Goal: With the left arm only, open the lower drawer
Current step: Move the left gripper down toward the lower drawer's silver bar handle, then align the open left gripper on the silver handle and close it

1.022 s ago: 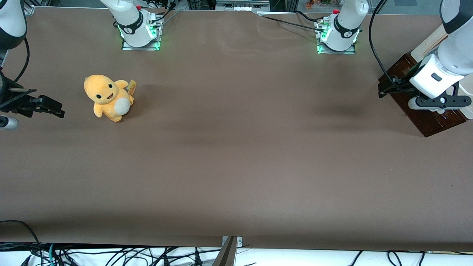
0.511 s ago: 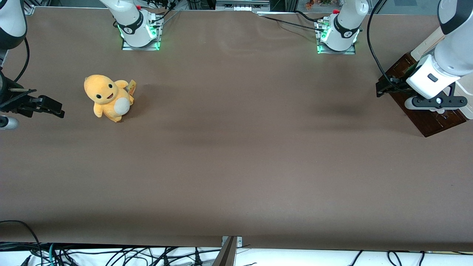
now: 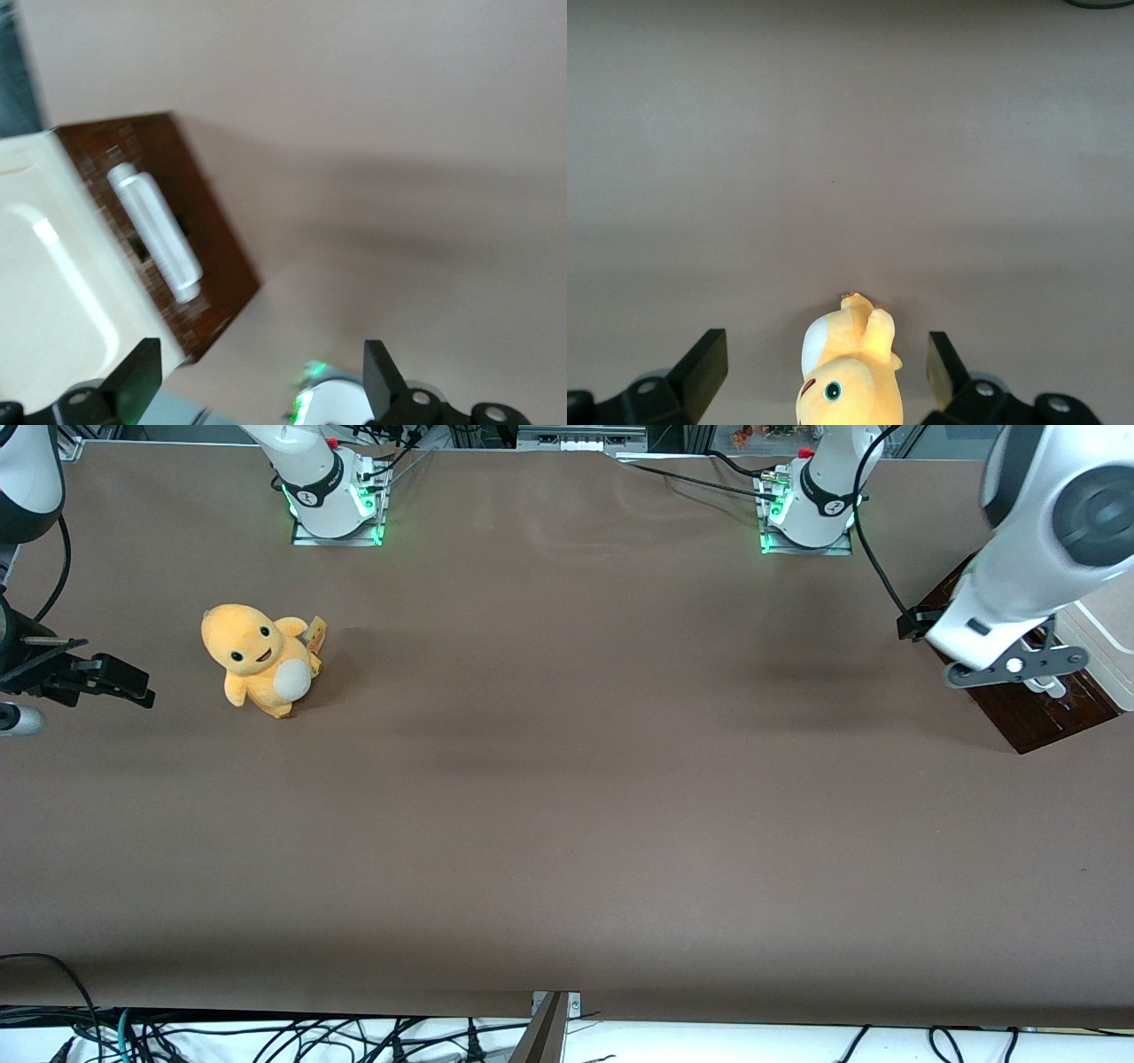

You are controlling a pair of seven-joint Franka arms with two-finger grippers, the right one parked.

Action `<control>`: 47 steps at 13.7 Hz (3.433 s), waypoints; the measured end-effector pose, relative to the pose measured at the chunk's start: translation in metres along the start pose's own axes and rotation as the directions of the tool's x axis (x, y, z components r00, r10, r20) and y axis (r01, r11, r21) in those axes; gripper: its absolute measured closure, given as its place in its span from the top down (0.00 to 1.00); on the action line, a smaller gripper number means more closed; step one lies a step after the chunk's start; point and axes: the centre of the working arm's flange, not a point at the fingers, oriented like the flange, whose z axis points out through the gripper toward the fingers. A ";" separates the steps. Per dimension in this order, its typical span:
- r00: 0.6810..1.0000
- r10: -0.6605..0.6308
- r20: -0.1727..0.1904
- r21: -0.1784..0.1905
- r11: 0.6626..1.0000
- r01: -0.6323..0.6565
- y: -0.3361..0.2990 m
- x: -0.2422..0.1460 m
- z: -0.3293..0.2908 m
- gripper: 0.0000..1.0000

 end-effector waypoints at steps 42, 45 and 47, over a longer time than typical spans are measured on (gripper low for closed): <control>0.919 -0.391 0.045 0.814 0.548 0.193 0.002 0.075 0.384 0.45; 0.912 -0.409 0.015 0.815 0.534 0.226 0.002 0.075 0.383 0.42; 0.911 -0.412 0.009 0.814 0.533 0.233 0.003 0.076 0.383 0.34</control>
